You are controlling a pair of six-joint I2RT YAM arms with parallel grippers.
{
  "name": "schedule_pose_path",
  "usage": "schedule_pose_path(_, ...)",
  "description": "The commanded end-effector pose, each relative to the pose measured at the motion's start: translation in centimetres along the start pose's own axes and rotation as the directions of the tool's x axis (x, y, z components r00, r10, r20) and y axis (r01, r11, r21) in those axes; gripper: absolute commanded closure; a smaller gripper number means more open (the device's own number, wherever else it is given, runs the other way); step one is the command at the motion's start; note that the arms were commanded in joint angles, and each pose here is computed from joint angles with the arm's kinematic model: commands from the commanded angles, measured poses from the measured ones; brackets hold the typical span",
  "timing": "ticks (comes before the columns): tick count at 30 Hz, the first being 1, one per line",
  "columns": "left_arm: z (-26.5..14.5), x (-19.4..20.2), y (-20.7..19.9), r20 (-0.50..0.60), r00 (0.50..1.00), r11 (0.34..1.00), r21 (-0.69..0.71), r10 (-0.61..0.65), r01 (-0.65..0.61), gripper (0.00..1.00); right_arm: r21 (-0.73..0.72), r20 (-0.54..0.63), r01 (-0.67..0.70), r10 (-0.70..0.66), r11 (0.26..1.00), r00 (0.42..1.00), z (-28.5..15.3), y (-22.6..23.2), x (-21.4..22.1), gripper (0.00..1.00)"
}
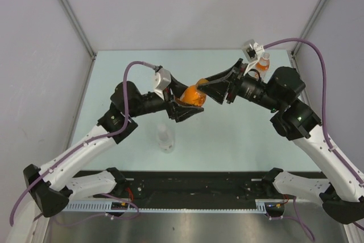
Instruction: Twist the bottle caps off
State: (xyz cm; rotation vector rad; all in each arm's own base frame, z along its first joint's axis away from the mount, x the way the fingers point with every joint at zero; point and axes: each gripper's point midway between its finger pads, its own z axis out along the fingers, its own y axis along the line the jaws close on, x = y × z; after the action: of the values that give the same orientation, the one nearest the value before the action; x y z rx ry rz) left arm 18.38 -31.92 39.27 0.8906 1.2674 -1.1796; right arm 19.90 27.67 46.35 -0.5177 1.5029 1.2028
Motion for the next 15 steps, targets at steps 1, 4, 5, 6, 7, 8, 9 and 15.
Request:
schedule_pose_path(1,-1.2,-4.5,-5.6,0.060,0.997,0.946,0.324,-0.045,0.023,1.00,-0.176,-0.007,0.168,-0.172,0.970,0.985,-1.8,3.1,-0.4,1.00)
schedule_pose_path(4,-1.6,-4.5,-6.6,0.027,0.997,0.909,0.413,-0.074,0.056,1.00,-0.286,-0.013,0.213,-0.226,0.934,0.974,-3.1,5.2,0.1,1.00)
schedule_pose_path(5,-1.5,-4.2,-6.6,0.005,0.996,0.897,0.435,-0.084,0.074,1.00,-0.312,-0.001,0.241,-0.254,0.919,0.967,-3.6,5.7,0.1,1.00)
schedule_pose_path(6,-1.8,-4.5,-7.3,-0.002,0.996,0.875,0.478,-0.086,0.077,1.00,-0.350,-0.002,0.251,-0.268,0.902,0.963,-4.0,6.4,0.3,1.00)
schedule_pose_path(7,-1.9,-4.5,-7.6,-0.015,0.996,0.862,0.498,-0.092,0.088,1.00,-0.365,0.001,0.260,-0.279,0.894,0.960,-4.3,6.7,0.3,1.00)
schedule_pose_path(8,-1.8,-4.3,-7.6,-0.027,0.995,0.851,0.516,-0.097,0.097,1.00,-0.380,-0.001,0.272,-0.294,0.884,0.956,-4.5,6.8,0.6,1.00)
schedule_pose_path(9,-1.9,-4.4,-8.0,-0.046,0.992,0.838,0.532,-0.119,0.126,1.00,-0.408,0.002,0.281,-0.307,0.869,0.952,-4.9,7.4,0.7,1.00)
schedule_pose_path(15,-2.7,-4.3,-9.3,-0.094,0.987,0.767,0.621,-0.132,0.162,1.00,-0.503,0.005,0.318,-0.365,0.804,0.931,-6.4,8.8,1.6,1.00)
